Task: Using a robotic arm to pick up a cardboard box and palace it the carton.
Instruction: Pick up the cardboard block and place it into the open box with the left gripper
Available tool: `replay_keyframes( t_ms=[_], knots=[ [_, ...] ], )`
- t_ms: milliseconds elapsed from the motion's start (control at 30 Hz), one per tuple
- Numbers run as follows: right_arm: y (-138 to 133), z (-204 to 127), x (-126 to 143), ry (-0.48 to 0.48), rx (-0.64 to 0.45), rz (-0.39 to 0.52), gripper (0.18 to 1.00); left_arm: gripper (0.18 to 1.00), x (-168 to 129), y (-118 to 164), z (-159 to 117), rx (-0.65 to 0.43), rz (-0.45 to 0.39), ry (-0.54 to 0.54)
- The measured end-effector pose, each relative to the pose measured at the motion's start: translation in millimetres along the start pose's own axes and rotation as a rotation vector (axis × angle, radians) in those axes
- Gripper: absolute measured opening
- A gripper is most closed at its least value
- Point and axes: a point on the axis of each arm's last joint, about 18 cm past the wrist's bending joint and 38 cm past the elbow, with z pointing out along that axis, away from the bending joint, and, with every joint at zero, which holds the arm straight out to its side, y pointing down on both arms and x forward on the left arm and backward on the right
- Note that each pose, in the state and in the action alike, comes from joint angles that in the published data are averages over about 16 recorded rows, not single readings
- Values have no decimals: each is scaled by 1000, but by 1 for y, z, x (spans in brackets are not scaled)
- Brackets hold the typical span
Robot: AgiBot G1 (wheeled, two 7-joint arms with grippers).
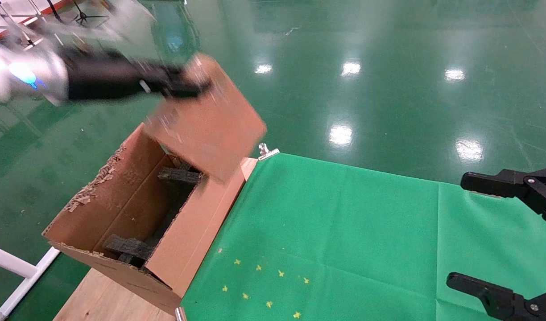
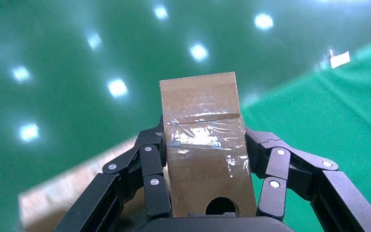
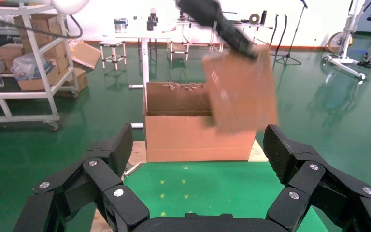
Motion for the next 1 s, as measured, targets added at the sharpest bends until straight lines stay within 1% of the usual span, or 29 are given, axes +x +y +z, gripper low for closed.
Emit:
replay_keyframes(
  t_ms=[100, 200, 300, 400, 667, 833, 1000],
  knots=[
    [0, 0, 0, 0, 0, 0, 974, 461, -17, -12, -22, 34, 23, -35],
    [0, 0, 0, 0, 0, 0, 987, 461, -34, -13, -40, 36, 39, -70],
    [0, 0, 0, 0, 0, 0, 996, 460, -49, -5, -51, 7, 49, -104],
    [0, 0, 0, 0, 0, 0, 999, 460, -64, 11, -56, -44, 51, -135],
    [0, 0, 0, 0, 0, 0, 1001, 457, -97, 71, -47, -205, 26, -201],
    [0, 0, 0, 0, 0, 0, 1001, 456, -111, 102, -36, -279, 7, -236],
    [0, 0, 0, 0, 0, 0, 1001, 455, -120, 127, -26, -335, -4, -262]
  ],
)
